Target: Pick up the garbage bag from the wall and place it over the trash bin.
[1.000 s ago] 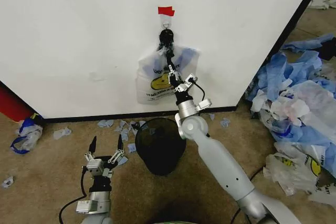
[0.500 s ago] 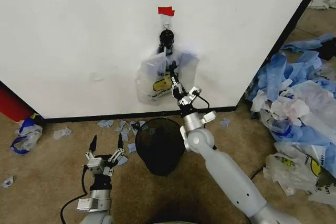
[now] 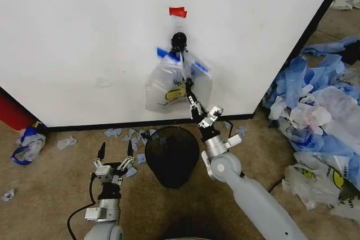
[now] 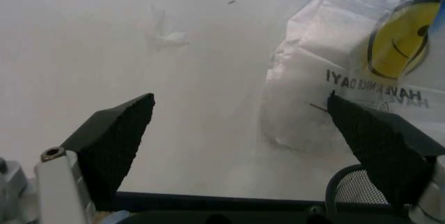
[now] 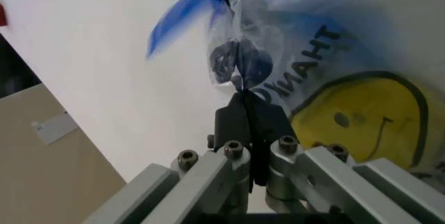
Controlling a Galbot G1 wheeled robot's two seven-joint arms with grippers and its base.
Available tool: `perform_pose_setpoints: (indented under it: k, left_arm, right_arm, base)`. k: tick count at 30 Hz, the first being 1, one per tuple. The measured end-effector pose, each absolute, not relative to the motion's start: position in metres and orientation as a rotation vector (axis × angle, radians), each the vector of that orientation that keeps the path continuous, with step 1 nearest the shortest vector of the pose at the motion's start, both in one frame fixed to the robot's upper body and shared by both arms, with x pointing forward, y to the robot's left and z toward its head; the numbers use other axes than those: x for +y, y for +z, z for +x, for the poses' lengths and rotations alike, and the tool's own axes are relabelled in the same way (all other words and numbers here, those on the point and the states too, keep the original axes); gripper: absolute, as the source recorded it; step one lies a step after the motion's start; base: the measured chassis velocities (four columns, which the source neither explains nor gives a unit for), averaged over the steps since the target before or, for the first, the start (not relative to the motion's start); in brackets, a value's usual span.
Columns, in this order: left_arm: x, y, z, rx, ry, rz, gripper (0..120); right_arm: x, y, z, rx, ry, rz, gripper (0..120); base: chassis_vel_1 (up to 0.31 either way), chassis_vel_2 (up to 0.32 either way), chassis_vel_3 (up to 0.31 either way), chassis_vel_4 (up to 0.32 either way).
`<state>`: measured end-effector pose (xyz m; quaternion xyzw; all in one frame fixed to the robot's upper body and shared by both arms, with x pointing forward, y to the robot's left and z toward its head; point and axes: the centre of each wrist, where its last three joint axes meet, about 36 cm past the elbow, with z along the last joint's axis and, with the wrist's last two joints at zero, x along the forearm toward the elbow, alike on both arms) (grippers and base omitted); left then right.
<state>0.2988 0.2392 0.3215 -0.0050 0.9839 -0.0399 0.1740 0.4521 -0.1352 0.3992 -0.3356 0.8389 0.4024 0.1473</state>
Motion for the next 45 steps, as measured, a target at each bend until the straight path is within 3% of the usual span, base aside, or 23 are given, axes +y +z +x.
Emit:
perform_pose_setpoints:
  k: [21, 45]
  left_arm:
    - [0.24, 0.318, 0.302, 2.786, -0.112, -0.008, 98]
    - [0.243, 0.317, 0.301, 2.778, -0.11, -0.001, 98]
  right_arm:
    - [-0.138, 0.397, 0.402, 2.432, 1.15, -1.045, 0]
    - [-0.175, 0.393, 0.323, 2.471, 1.102, -1.055, 0]
  base:
    - [0.0, 0.0, 0.0, 0.0]
    - [0.0, 0.0, 0.0, 0.0]
